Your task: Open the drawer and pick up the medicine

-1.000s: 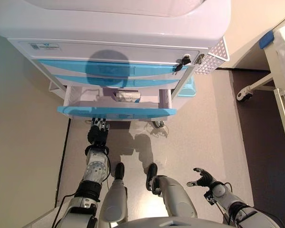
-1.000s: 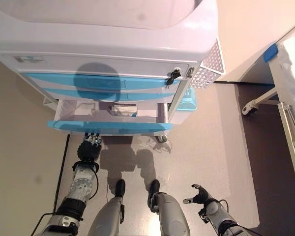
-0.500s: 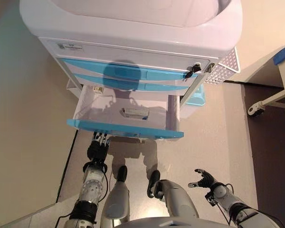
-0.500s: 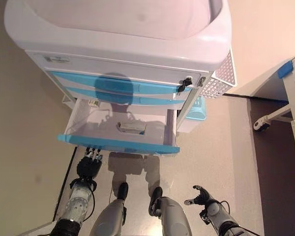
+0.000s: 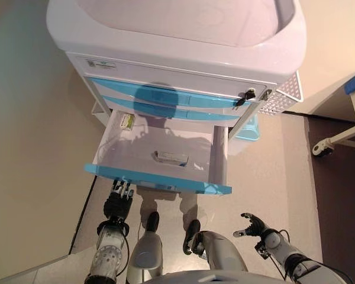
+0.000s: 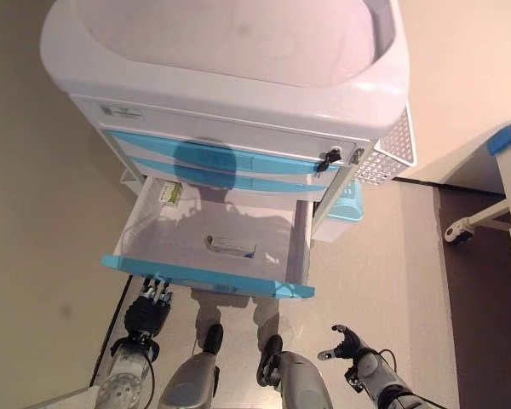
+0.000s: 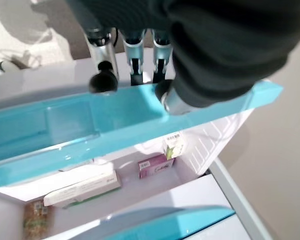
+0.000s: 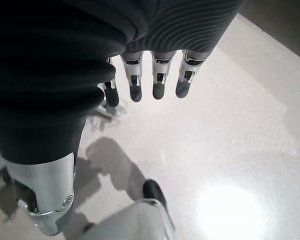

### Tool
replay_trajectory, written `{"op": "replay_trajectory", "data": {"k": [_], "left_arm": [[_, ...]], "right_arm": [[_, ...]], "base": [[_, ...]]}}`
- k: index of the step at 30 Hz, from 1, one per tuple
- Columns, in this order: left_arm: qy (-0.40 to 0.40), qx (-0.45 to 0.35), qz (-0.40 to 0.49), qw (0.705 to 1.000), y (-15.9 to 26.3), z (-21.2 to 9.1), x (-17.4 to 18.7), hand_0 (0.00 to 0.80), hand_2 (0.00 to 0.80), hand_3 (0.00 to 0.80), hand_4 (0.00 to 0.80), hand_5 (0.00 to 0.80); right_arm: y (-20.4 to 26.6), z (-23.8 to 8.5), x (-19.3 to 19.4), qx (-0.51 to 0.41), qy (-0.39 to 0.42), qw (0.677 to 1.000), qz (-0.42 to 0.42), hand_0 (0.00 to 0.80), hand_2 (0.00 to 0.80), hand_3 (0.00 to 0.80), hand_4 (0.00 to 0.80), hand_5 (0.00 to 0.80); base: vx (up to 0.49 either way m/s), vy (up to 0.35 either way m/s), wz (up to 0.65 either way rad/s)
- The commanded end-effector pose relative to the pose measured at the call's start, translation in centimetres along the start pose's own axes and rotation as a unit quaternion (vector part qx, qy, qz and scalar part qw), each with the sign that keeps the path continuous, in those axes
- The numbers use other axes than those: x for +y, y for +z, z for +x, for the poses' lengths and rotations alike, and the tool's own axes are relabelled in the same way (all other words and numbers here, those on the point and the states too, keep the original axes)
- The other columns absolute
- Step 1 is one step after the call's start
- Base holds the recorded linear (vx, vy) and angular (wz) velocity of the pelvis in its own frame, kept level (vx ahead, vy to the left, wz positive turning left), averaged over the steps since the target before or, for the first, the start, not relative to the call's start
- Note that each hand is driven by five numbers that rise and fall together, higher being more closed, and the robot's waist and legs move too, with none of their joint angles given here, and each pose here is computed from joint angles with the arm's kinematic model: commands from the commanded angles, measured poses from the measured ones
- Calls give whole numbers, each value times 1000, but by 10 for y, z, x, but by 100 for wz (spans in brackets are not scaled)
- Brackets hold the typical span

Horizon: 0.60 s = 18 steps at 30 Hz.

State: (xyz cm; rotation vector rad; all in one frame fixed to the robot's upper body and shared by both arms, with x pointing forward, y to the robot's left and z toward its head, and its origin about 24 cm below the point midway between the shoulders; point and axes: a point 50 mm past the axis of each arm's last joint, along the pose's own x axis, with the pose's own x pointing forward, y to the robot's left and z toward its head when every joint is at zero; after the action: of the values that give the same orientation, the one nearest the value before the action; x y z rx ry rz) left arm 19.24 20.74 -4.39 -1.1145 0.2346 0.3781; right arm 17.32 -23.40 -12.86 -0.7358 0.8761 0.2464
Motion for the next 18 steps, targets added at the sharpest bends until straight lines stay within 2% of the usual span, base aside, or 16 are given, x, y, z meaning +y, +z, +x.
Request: {"op": "replay_trajectory", "data": {"k": [1, 9, 18], "left_arm": [[-292, -285, 40, 912, 113, -29, -98, 800, 800, 800, 800, 800], [-213, -322, 0, 923, 116, -39, -66, 800, 800, 800, 800, 800], [-141, -293, -14, 946, 103, -31, -37, 800, 800, 800, 800, 800]], "right_arm": [[-50, -15, 7, 90, 24, 995, -34, 0, 0, 0, 0, 0], [-49, -14, 11, 90, 24, 995, -24, 0, 0, 0, 0, 0], [-54, -16, 7, 100, 10, 995, -8, 0, 0, 0, 0, 0]], "base": [[47, -12, 6], [35, -8, 5], [25, -5, 0]]}}
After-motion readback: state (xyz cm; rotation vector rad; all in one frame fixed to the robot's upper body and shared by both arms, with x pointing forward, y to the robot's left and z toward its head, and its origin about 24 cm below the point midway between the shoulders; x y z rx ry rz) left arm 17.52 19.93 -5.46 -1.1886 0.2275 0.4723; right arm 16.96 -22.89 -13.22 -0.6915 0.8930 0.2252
